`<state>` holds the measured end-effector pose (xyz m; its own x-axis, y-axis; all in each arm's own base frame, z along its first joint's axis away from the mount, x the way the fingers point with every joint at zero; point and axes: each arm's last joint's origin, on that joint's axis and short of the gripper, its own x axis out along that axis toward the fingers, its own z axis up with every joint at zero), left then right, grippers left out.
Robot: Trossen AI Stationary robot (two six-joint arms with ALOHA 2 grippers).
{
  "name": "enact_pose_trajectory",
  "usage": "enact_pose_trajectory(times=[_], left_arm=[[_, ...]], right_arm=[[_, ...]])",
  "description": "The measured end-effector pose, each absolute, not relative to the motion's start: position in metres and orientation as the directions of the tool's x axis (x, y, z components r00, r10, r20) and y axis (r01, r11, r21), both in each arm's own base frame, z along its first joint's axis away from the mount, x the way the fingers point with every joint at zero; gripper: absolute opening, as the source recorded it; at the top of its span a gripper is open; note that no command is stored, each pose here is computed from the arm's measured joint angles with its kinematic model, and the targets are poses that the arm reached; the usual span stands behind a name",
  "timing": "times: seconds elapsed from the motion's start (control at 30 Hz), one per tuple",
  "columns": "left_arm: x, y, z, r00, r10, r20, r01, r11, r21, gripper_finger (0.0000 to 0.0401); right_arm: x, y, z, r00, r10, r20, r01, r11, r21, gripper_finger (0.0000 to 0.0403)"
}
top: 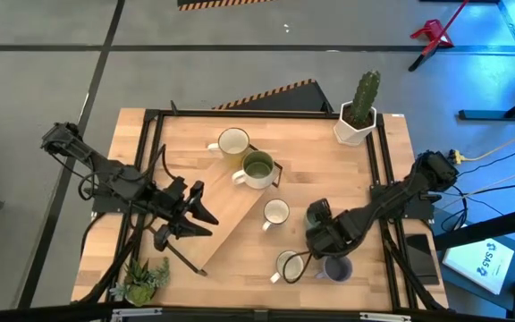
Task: Place coffee mugs
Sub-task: Put the green mug on the shelf
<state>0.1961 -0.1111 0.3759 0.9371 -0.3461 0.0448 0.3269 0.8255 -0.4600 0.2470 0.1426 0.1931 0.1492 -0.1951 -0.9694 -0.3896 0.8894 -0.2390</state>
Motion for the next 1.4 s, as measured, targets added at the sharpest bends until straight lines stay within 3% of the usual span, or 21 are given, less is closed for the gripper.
enact_pose_trajectory(times=[0.2,0.47,0.93,1.13,1.4], left_arm=[[0.197,-0.110,0.376,0.951,-0.305,0.045,0.291,0.838,-0.461,0.0143],[0.197,-0.109,0.376,0.959,-0.280,0.047,0.269,0.844,-0.463,0.0142],[0.197,-0.108,0.377,0.972,-0.231,0.052,0.226,0.842,-0.490,0.0142],[0.196,-0.107,0.377,0.974,-0.220,0.054,0.216,0.826,-0.521,0.0142],[0.197,-0.107,0.377,0.976,-0.213,0.054,0.209,0.821,-0.532,0.0142]], right_arm=[[0.243,0.140,0.185,0.133,-0.209,-0.969,-0.388,0.889,-0.245,0.0168],[0.242,0.139,0.182,0.127,-0.206,-0.970,-0.380,0.894,-0.239,0.0017],[0.247,0.143,0.205,0.114,-0.203,-0.972,-0.401,0.886,-0.232,0.0006],[0.255,0.147,0.243,0.136,-0.208,-0.969,-0.440,0.863,-0.247,0.0005],[0.264,0.149,0.317,0.284,-0.243,-0.927,-0.438,0.828,-0.351,0.0004]])
